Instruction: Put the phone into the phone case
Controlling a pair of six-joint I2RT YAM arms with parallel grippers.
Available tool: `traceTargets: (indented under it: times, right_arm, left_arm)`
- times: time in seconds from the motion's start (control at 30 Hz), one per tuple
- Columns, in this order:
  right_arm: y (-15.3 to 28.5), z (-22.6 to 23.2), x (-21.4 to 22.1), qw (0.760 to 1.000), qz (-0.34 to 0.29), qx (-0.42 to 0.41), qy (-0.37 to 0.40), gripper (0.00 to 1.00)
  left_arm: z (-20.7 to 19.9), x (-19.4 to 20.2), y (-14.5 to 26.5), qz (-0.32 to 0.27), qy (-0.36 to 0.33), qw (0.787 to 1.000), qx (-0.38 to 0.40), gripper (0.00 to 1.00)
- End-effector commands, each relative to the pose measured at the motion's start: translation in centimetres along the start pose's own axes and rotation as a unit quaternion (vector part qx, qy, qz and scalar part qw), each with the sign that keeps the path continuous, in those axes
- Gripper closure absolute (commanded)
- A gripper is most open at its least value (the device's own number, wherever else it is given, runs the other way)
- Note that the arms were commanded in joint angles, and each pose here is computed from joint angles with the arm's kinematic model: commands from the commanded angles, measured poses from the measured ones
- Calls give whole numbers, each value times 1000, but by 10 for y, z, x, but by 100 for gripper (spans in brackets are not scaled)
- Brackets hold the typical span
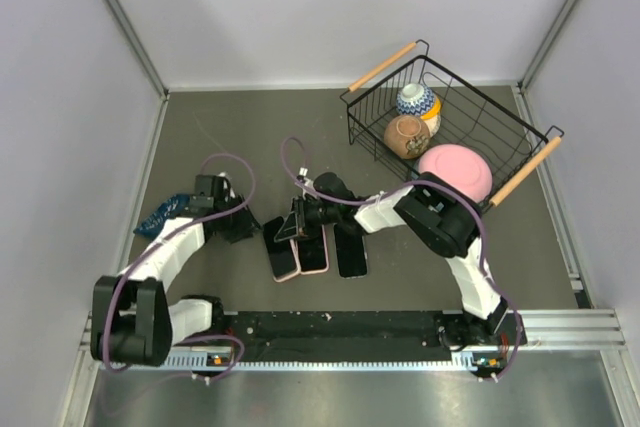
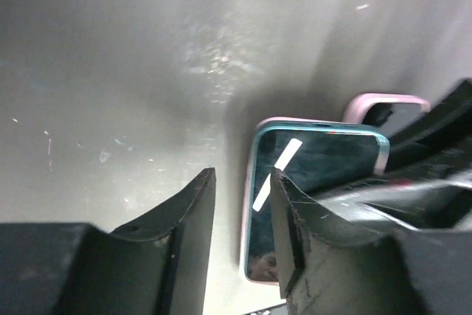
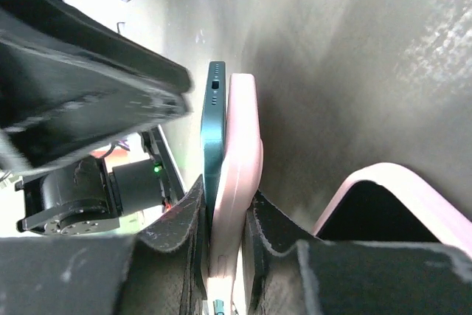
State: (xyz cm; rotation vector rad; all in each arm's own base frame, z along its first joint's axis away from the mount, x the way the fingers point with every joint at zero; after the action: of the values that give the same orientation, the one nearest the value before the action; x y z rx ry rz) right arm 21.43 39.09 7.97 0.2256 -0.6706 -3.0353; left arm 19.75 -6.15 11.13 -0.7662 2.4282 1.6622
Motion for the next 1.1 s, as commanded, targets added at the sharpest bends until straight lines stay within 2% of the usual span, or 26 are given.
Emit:
traceTargets:
  times: [0.0, 0.17, 0.3, 0.33, 0.4, 0.43, 0.57, 0.73, 0.77, 1.07]
  right_arm:
    - [27, 42, -12, 994, -26, -84, 63, 100]
    - [70, 67, -21, 985, -37, -135, 101, 100]
    - [112, 87, -19, 970, -43, -200, 130, 100]
    - [119, 90, -18, 969, -42, -212, 121, 100]
    - [138, 100, -16, 957, -49, -247, 142, 100]
    - [145, 104, -15, 955, -48, -258, 137, 100]
    - [164, 121, -12, 943, -59, -291, 153, 100]
    - [179, 141, -8, 925, -74, -337, 159, 100]
    - [181, 144, -8, 924, -76, -341, 158, 100]
    - [180, 143, -11, 928, -107, -325, 148, 100]
  left_arm:
    - [-23, -32, 49, -75, -22, 996, 53, 51]
    - [-42, -39, 96, -135, -53, 981, 132, 36]
    - [-64, -33, 122, -150, -92, 949, 262, 32]
    - [-72, -30, 127, -145, -116, 927, 325, 32]
    - [-80, -26, 135, -139, -110, 909, 376, 32]
    - [-83, -23, 139, -135, -133, 887, 421, 32]
    - [-89, -17, 147, -139, -156, 847, 490, 35]
    - [-87, -8, 145, -131, -150, 830, 521, 35]
    - [-88, -8, 146, -136, -160, 822, 530, 35]
    - [-85, 8, 132, -107, -135, 813, 556, 38]
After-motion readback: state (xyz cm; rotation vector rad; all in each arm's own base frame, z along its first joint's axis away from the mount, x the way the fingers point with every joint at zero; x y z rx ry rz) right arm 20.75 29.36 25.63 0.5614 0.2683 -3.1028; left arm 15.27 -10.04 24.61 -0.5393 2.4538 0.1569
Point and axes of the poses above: each gripper's point midway between its finger pads, its own y axis back along the fingers, its own z axis along the line the jaws close on, x = y × z, the point moved 9 cm from there along y, back along the fingers, and after that the axes turned 6 degrees about -y, right-handed, at the moved point
